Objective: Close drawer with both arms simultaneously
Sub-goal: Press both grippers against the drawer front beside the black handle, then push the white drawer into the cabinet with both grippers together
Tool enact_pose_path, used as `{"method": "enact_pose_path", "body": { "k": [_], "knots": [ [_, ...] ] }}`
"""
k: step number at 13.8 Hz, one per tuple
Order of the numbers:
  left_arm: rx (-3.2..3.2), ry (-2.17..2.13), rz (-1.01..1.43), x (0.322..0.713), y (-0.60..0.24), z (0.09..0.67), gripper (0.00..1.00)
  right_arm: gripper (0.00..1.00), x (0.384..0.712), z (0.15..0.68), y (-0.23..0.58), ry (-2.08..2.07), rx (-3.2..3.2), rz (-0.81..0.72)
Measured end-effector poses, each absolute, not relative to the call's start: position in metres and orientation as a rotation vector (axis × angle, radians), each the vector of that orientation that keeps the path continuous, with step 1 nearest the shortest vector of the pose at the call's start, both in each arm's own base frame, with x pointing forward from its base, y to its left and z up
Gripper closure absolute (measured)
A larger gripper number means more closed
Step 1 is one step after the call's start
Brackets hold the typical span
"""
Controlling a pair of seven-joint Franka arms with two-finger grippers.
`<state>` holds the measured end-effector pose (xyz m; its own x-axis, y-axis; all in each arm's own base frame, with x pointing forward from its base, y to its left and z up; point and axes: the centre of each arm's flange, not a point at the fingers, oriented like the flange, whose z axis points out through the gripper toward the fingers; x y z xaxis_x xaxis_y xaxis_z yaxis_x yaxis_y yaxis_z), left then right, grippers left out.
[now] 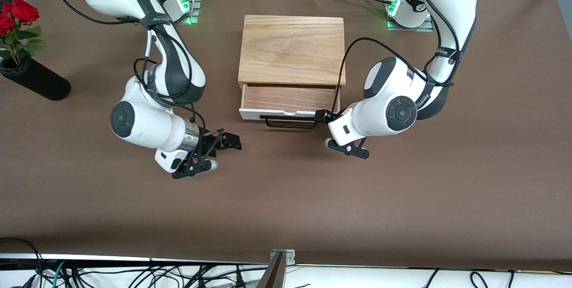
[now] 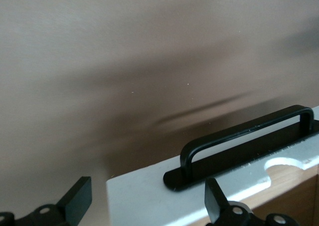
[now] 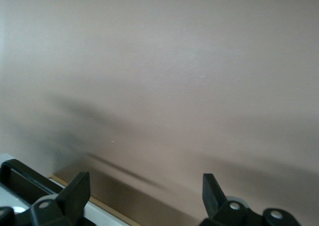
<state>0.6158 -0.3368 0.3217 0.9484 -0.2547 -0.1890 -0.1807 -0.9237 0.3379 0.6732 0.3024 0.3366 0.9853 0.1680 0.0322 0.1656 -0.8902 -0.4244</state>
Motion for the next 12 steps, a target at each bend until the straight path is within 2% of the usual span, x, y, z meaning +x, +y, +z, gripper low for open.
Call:
{"method": "enact_pose_path", "body": {
  "k": [3,12],
  "knots": [
    [2.780,-0.342,-0.346,0.609,-0.353,0.303,0.00,0.00,0.661,0.324,0.333,-0.252,-2.655,0.051],
    [2.781,-0.343,-0.358,0.609,-0.353,0.301,0.00,0.00,0.629,0.300,0.384,-0.268,-2.616,0.177]
  ]
}}
